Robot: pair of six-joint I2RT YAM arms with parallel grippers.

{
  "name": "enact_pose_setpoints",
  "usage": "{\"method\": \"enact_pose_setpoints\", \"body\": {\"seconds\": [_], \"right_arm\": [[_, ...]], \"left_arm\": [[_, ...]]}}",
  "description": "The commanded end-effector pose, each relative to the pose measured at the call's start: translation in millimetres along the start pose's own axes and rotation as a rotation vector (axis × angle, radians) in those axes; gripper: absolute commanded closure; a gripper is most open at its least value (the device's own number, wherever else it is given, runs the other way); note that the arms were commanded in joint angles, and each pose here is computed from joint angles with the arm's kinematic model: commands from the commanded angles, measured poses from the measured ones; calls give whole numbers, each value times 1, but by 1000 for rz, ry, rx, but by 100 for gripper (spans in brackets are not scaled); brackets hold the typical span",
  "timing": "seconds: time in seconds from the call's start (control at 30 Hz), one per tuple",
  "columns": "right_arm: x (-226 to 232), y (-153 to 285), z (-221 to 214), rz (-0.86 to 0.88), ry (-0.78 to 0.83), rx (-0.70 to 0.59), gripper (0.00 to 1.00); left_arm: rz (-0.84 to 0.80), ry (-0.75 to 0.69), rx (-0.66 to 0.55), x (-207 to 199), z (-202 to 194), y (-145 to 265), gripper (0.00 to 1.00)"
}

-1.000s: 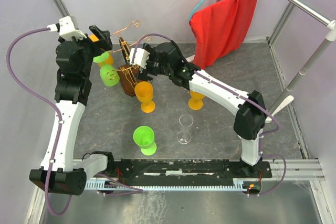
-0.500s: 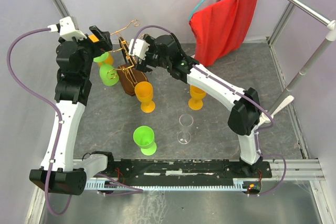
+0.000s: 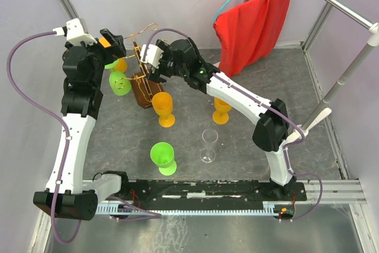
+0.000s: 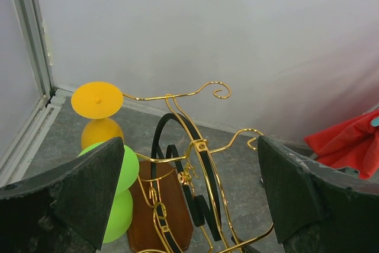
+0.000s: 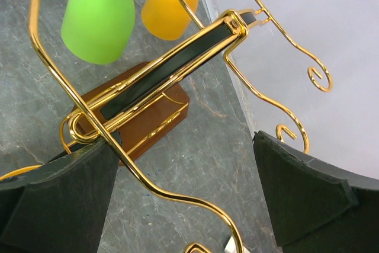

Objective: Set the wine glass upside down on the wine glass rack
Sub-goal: Adjust the wine rack at the center of the board.

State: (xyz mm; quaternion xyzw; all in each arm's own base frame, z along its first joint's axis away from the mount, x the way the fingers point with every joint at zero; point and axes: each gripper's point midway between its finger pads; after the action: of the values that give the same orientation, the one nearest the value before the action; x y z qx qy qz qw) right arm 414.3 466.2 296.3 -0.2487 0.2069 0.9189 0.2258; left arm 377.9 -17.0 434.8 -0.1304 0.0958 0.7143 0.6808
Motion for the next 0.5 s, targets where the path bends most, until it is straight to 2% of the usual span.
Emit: {"method": "enact_pose_setpoints", "body": {"seconds": [0.0,0.47], "right_arm": [[-11,6,53,-31,-6,-144,0],[19,3,75,20,-64,-198,0]], "left_arm": [[-17,-30,-70,-5,28,8,1],[-34,-20,-81,-10,36,8,1]]}}
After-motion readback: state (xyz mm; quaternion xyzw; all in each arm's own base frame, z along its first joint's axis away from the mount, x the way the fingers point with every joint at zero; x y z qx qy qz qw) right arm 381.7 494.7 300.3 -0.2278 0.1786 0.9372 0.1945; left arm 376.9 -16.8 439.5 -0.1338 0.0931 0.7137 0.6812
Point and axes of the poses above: each gripper's point midway between its finger pads, its own y axis back along the fingers, its own x axis along the line the jaws close on, z = x × y, and after that the axes turned 2 degrees about y, right-handed
